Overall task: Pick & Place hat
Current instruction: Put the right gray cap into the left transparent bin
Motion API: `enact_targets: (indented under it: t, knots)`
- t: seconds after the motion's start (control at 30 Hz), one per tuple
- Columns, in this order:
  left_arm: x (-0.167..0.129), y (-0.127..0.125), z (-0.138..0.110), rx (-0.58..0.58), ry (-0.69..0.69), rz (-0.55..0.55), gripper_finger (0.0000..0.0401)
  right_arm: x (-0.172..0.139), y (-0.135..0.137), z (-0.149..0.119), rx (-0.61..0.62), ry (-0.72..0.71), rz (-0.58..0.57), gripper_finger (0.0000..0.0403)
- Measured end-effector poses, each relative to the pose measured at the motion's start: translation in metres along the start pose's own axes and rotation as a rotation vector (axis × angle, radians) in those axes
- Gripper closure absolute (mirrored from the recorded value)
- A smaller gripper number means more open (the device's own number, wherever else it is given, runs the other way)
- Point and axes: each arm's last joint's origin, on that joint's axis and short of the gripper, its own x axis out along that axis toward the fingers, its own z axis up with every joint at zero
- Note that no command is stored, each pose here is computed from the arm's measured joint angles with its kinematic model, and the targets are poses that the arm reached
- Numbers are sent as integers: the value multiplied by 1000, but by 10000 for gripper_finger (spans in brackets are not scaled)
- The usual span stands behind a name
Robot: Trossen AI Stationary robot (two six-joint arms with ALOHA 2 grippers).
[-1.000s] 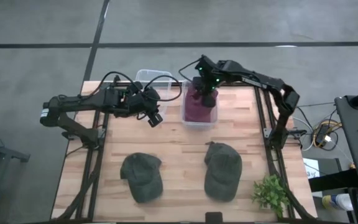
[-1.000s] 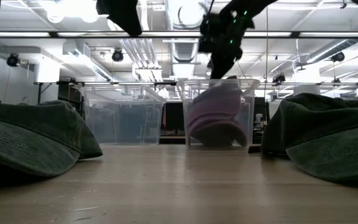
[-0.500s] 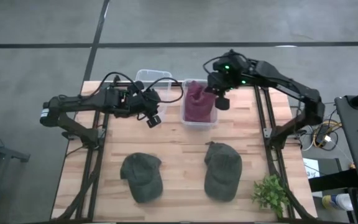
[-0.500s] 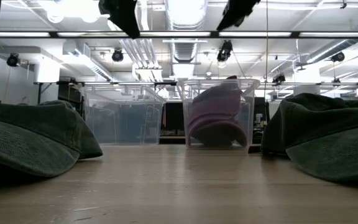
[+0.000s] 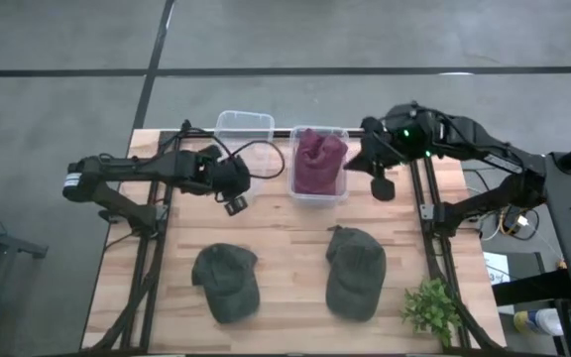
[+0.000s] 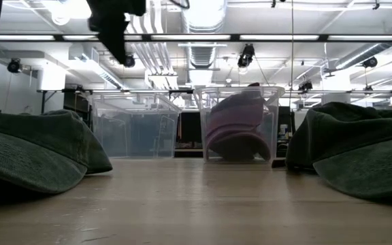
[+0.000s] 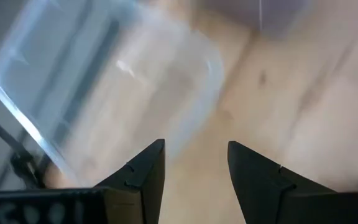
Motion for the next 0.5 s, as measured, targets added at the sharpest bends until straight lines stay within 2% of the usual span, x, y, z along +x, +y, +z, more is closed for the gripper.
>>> enact_targets:
  t: [0.17,0.5]
  knots:
    - [-9,-6,-16,-35,100,-35,234,-2,23,-13,27,26,-21,394]
    - [-37,-22,-35,-104,61,-110,234,17,68,-34,129,126,72,394]
